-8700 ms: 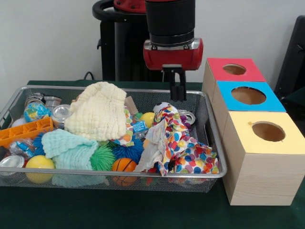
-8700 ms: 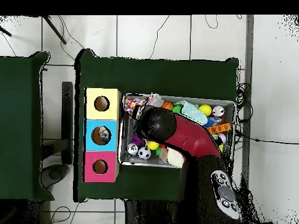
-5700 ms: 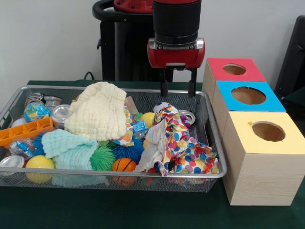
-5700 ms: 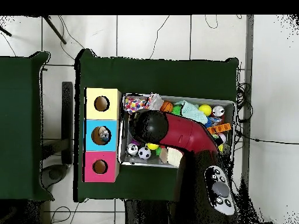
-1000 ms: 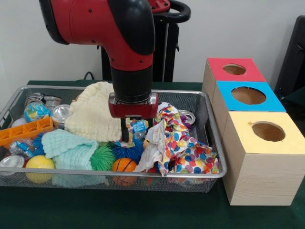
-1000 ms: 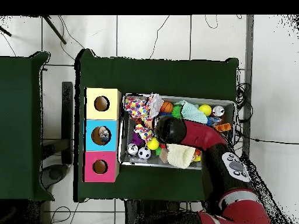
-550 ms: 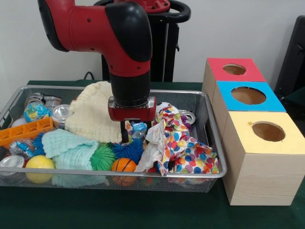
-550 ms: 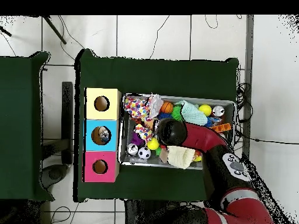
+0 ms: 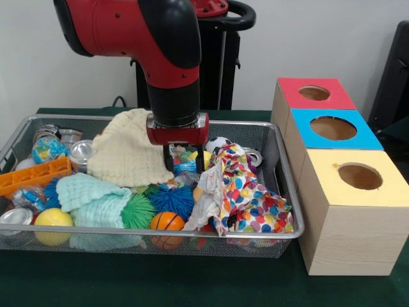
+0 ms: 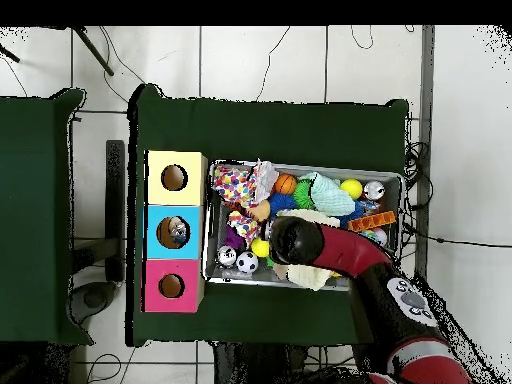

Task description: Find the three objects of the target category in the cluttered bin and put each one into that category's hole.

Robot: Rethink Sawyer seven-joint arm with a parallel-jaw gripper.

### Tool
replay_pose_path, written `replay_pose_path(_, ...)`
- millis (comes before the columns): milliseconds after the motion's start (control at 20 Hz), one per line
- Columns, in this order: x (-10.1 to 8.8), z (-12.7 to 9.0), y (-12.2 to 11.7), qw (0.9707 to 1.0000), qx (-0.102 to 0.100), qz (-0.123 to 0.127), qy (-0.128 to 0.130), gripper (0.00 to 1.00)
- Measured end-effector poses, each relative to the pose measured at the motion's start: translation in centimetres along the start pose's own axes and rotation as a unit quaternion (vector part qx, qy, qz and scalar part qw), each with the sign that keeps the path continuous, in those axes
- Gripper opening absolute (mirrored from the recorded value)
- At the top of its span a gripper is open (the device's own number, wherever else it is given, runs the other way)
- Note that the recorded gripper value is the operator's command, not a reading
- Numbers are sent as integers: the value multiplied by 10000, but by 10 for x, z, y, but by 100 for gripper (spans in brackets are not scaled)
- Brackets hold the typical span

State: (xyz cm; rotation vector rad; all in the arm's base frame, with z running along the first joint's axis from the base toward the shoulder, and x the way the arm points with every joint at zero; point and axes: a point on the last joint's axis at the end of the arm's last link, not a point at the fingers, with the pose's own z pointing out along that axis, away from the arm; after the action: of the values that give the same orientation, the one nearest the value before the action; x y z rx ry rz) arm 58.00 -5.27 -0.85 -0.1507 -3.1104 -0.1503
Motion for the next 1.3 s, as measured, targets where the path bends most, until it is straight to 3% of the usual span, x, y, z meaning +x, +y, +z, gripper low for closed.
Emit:
replay_pose_path(350,18,-18,5,10000,6,-28,66,100)
replay_pose_path(750,27,-11,8,9998,-36,-27,177,100)
replay_pose_path(1300,24,-11,5,10000,-19,-1,58,100)
